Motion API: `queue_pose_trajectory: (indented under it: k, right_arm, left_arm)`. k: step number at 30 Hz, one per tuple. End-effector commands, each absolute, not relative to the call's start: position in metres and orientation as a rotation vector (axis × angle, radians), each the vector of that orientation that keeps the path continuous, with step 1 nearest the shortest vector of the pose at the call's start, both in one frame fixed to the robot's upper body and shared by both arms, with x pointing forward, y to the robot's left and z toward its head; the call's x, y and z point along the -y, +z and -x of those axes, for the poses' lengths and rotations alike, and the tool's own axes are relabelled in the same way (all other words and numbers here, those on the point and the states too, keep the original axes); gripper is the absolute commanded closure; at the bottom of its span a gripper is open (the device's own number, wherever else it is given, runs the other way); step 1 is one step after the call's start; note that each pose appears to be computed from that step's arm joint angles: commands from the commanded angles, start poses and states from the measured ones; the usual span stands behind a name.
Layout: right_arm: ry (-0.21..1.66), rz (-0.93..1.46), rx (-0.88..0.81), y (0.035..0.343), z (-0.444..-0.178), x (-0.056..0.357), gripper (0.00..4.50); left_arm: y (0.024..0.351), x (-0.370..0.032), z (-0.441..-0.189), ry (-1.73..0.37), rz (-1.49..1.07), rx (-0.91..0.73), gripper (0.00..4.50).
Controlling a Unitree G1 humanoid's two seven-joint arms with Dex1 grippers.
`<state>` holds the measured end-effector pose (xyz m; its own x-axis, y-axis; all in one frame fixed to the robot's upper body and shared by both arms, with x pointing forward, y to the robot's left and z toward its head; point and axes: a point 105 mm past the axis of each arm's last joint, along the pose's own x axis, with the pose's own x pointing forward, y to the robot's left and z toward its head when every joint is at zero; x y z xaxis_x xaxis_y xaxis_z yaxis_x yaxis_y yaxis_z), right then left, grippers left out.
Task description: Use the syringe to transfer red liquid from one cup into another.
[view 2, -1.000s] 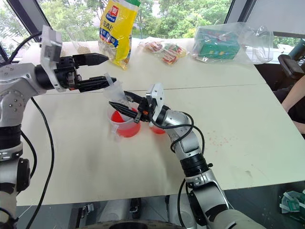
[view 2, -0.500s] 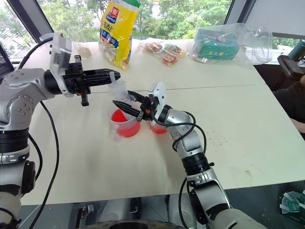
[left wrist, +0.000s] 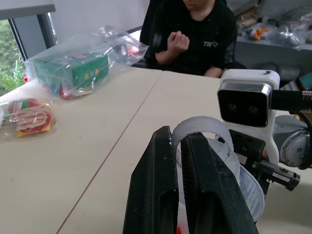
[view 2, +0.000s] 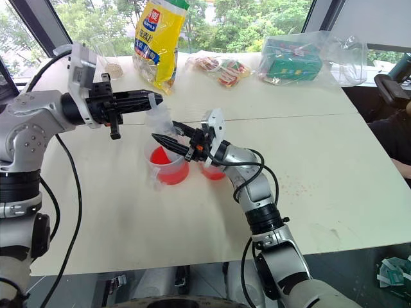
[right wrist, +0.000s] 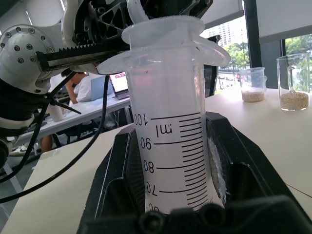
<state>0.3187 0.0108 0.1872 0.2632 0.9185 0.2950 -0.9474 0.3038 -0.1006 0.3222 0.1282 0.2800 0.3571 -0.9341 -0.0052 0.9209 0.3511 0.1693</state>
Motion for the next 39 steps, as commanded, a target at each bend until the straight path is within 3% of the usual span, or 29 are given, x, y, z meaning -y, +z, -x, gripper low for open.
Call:
queue_pose_trajectory:
  k: [1,30,39]
  right_arm:
    - [1.389,-0.075,0.255,0.170,-0.302,-0.027,3.14]
    - [1.423,-0.055,0.247,0.168,-0.298,-0.033,3.14]
    - [1.404,-0.083,0.288,0.183,-0.302,-0.032,3.14]
  left_arm:
    - [0.321,-0.137,-0.323,-1.118,-0.190,0.253,4.43]
    - [0.339,-0.143,-0.326,-1.081,-0.203,0.312,4.43]
    - [0.319,-0.141,-0.325,-1.103,-0.187,0.230,4.43]
